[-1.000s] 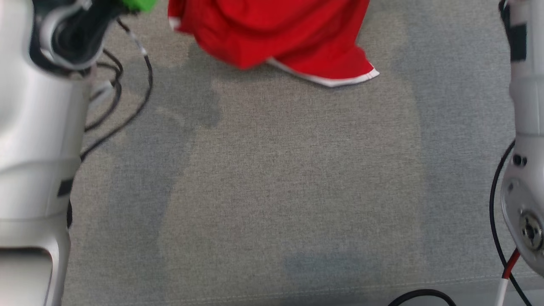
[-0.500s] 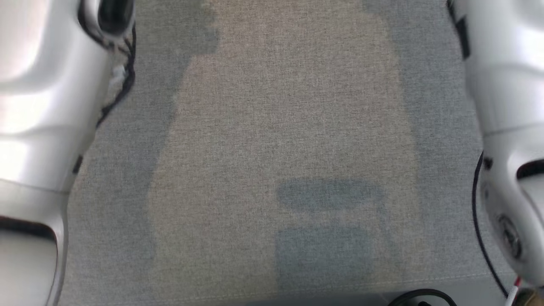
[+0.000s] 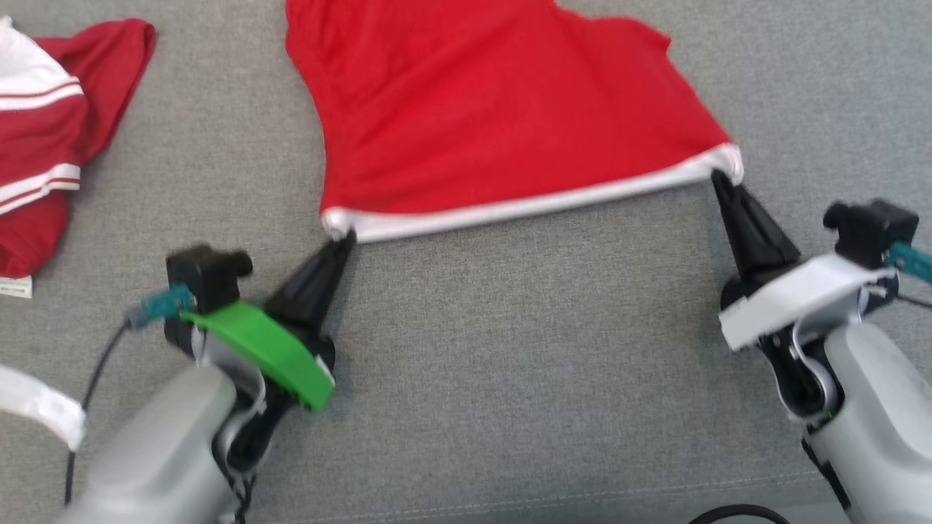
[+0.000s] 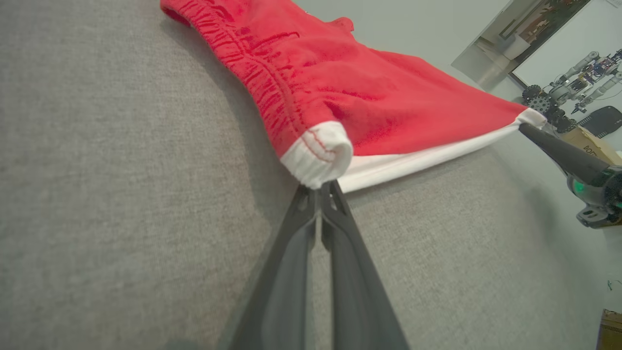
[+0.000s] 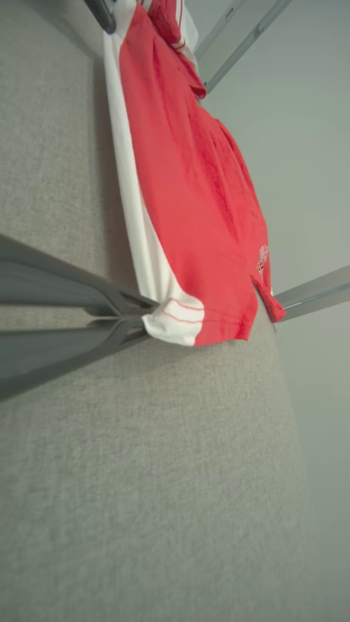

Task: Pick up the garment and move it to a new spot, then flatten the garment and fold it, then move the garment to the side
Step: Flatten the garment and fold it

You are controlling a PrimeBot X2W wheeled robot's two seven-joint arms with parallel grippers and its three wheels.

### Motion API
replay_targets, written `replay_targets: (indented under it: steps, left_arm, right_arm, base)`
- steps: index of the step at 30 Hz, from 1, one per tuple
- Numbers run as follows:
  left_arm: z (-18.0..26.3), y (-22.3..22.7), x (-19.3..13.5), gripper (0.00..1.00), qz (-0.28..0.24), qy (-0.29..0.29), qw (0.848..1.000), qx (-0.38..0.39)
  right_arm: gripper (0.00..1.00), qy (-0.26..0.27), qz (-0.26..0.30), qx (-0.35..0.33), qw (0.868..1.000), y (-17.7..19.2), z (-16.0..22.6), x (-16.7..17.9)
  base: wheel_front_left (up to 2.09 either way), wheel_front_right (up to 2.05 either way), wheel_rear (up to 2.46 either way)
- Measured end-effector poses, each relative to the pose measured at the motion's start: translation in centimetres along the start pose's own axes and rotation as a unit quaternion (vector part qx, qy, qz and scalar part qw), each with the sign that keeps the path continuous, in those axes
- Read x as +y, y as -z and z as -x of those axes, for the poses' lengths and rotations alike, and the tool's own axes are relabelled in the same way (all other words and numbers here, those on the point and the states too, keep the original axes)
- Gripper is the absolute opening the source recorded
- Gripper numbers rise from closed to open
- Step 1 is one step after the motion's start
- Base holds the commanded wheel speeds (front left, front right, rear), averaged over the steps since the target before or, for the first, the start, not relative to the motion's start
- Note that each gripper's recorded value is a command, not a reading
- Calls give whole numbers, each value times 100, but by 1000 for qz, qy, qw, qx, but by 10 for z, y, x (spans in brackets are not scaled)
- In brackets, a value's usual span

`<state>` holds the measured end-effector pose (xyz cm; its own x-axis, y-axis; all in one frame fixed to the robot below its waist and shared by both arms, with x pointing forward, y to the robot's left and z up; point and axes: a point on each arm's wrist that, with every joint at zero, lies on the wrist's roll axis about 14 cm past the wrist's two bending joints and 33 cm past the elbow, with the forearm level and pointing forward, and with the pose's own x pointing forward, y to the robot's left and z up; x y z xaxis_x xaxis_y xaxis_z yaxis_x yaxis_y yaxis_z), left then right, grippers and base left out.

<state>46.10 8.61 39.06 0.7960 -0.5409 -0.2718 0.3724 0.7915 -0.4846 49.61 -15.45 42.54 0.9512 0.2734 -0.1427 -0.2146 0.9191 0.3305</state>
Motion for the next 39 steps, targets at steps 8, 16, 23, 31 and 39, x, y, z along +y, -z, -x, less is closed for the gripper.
replay_targets:
  steps: [8, 16, 23, 31, 39]
  left_arm:
    - [94, 91, -39, 0, 113, -58, 990, 66]
    - [129, 78, -77, 0, 178, -64, 981, 32]
    - [104, -4, -89, 0, 209, -21, 977, -31]
    - [32, -73, -60, 0, 226, -27, 973, -39]
    - [-15, -45, 1, 0, 240, -118, 963, 17]
  right_arm:
    - [0, 9, -7, 76, 997, 23, 117, 10]
    - [0, 23, -17, 70, 997, 0, 179, 27]
    - [0, -26, 23, 14, 999, -64, 111, 45]
    - [0, -25, 75, 17, 997, -118, -9, 35]
    - [0, -29, 77, 81, 993, -67, -105, 37]
  base:
    - [0, 0, 0]
    - [0, 0, 0]
    - [0, 0, 0]
    - [0, 0, 0]
    - [0, 0, 0]
